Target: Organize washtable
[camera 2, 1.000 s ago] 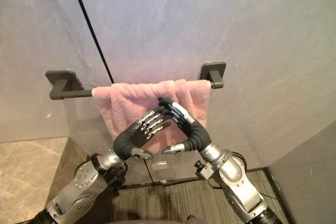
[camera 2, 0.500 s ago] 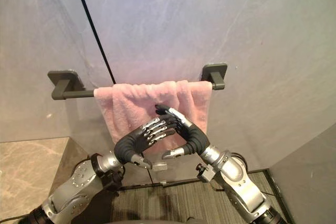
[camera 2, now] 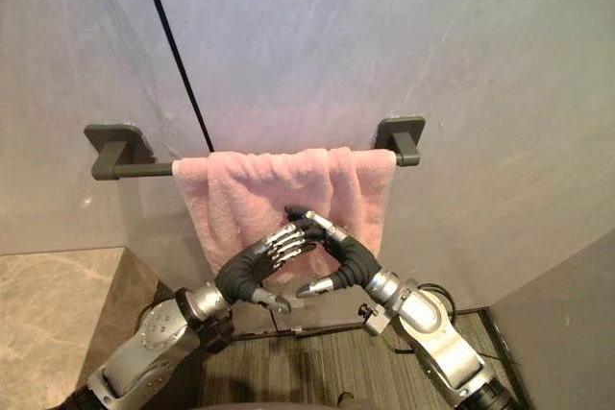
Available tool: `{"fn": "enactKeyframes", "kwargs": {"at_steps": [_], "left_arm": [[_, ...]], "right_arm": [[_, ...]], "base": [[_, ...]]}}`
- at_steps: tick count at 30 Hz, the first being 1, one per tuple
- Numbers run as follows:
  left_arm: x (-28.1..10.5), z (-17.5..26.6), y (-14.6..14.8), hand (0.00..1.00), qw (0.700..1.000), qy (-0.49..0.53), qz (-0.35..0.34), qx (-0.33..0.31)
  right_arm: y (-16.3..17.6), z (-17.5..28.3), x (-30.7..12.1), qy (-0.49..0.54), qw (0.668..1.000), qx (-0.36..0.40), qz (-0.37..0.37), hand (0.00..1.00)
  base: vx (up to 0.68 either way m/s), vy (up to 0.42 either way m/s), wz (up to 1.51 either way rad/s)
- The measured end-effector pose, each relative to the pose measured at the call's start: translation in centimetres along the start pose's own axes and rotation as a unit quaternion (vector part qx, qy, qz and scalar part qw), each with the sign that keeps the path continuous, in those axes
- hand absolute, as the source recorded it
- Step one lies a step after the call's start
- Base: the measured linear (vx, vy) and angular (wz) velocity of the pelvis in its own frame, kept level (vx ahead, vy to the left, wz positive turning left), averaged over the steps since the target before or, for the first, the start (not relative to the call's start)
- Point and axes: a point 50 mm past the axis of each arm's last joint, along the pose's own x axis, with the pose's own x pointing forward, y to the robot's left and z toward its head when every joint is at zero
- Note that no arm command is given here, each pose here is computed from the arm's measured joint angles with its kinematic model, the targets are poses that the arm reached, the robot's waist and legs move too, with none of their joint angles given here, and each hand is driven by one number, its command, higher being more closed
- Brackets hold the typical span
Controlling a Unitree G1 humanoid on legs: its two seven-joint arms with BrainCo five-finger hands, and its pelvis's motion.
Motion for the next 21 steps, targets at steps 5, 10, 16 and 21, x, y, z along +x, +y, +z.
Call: {"fn": "enactKeyframes", "kwargs": {"at_steps": [5,10,16,21], "left_arm": [[0.5,0.5,1.3,0.0,0.997,-0.037,0.073,0.006],[0.5,1.3,2.6,0.0,0.988,-0.072,0.138,0.017],[-0.1,0.9,3.7,0.0,0.978,-0.072,0.192,0.023],[-0.6,0.6,4.6,0.0,0.971,-0.07,0.229,0.029]], "right_arm": [[-0.3,-2.0,-0.5,0.043,0.998,0.003,-0.051,0.0],[-1.5,-3.0,-1.6,0.071,0.992,0.002,-0.101,0.0],[-2.6,-2.7,-1.9,0.057,0.987,0.003,-0.15,0.0],[-3.8,-2.9,-2.5,0.055,0.979,0.01,-0.195,0.0]], "base": [[-0.01,-0.014,0.04],[-0.02,-0.023,0.05],[-0.03,-0.019,0.04],[-0.01,-0.01,0.02]]}}
